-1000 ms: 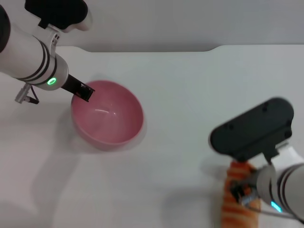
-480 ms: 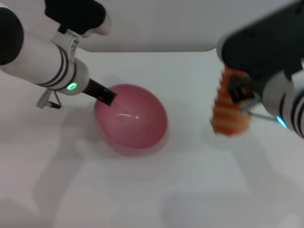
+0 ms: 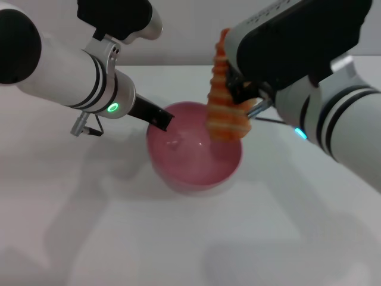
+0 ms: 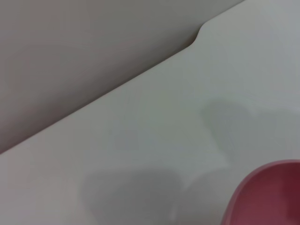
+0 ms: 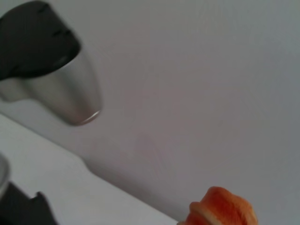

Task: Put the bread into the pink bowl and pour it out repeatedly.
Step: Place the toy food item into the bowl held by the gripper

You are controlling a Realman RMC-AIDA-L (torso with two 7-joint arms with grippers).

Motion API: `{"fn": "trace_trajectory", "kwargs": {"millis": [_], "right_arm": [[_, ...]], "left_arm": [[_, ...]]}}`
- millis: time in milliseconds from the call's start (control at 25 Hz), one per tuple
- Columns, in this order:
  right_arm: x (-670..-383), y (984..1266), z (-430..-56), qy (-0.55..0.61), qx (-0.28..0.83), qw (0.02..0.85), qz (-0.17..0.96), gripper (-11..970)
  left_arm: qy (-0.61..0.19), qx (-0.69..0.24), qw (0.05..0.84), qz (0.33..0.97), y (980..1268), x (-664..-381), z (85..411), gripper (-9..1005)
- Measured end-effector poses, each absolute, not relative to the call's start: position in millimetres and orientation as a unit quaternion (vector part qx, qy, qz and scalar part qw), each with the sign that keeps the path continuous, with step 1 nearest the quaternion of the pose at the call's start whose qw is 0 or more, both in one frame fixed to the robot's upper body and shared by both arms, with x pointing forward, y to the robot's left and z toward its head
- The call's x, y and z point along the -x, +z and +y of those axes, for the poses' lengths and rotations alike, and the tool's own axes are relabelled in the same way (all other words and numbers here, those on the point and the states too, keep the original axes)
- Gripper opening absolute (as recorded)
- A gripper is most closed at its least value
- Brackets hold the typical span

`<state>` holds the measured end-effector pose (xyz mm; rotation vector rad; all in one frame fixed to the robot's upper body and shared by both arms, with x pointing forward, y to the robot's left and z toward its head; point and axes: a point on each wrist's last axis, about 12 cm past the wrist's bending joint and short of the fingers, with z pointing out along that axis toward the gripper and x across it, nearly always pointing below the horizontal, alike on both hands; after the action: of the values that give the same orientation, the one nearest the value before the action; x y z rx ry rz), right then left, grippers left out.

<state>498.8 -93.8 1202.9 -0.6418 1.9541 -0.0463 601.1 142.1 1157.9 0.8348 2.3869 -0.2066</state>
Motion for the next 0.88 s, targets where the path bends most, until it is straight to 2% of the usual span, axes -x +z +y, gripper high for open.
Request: {"fn": "trace_trajectory", "kwargs": {"millis": [360, 600, 720, 880], "right_arm": [[-498, 1177, -84, 0.018, 0.285, 0.487, 0.826, 249], [-502, 1172, -85, 0.013, 0.288, 0.505, 0.814, 223], [-504, 1172, -85, 0.016, 0.287, 0.511, 0.81, 462], [-505, 1173, -85, 0.012, 0.29, 0.516, 0.806, 636]], "left_arm": [[-0.083, -0.317, 0.317, 0.89, 1169, -602, 138, 47], [-0.084, -0.319, 0.322, 0.888, 1171, -601, 137, 47], [-0.083, -0.32, 0.32, 0.888, 1170, -600, 137, 47], [-0.083, -0.319, 0.32, 0.888, 1170, -601, 138, 47]]}}
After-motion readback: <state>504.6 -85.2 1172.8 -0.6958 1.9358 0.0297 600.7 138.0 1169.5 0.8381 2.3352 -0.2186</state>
